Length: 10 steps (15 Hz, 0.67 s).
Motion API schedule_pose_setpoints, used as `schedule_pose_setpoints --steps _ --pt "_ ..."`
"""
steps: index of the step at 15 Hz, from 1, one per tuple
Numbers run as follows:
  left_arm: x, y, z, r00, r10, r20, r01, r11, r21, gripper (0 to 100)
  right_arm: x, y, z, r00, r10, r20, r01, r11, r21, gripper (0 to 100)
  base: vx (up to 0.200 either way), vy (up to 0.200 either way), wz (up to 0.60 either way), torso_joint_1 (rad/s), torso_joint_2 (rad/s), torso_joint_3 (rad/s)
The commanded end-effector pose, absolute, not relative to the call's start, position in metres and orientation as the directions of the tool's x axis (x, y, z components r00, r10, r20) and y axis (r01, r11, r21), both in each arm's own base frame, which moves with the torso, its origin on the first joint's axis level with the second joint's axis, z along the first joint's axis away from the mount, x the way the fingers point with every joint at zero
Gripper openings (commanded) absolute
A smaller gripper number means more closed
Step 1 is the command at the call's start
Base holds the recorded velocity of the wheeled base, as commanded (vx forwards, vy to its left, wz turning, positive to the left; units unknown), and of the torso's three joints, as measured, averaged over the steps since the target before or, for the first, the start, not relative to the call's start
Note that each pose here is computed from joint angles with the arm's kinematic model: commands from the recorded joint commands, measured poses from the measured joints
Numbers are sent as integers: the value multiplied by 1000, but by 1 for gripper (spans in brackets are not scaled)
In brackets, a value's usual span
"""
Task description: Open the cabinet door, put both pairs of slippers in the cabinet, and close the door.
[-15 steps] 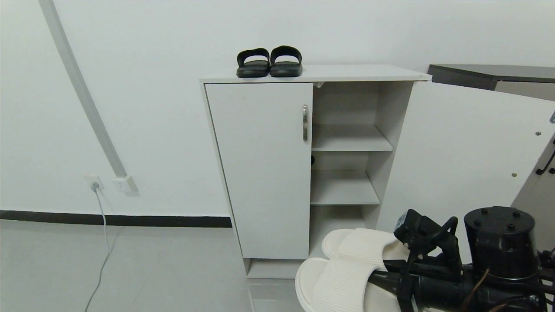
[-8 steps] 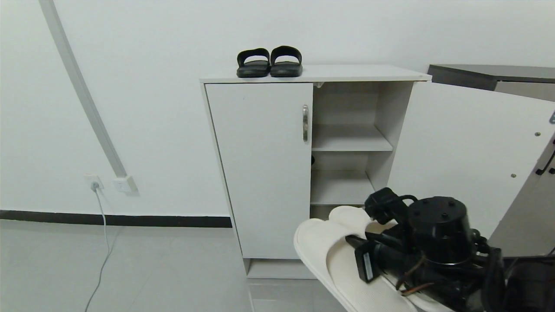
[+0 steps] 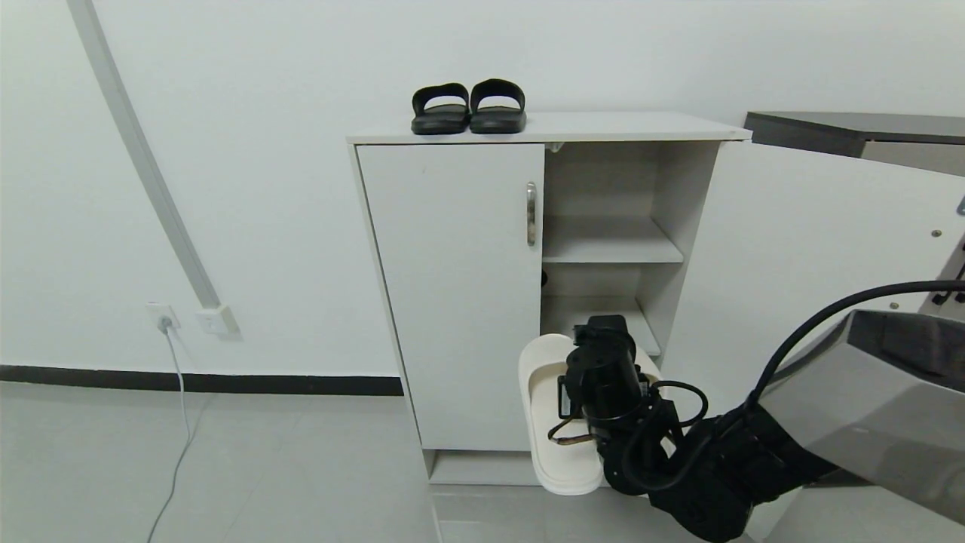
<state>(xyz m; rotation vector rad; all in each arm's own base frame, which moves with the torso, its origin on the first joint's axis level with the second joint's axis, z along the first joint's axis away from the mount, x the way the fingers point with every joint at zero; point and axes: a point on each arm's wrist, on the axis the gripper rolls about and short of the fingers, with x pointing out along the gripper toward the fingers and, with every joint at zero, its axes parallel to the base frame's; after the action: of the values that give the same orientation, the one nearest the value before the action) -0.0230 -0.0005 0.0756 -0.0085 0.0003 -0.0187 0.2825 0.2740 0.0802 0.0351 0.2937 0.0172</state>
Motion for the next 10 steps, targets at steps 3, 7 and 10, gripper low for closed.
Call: schedule_pose_setpoints --steps 3,7,10 --pt "-23 0 76 1000 -18 -2 18 1000 -9 0 286 276 69 953 13 -301 -7 1000 22 0 0 -200 0 -1 1 -1" --pt "-23 0 76 1000 -18 -3 18 1000 -9 0 292 274 57 952 -22 -305 25 1000 6 0 0 -200 0 2 2 4" --pt "-23 0 76 1000 -17 0 17 1000 -9 0 295 277 57 954 -19 -301 21 1000 4 0 0 -67 0 -1 -1 4"
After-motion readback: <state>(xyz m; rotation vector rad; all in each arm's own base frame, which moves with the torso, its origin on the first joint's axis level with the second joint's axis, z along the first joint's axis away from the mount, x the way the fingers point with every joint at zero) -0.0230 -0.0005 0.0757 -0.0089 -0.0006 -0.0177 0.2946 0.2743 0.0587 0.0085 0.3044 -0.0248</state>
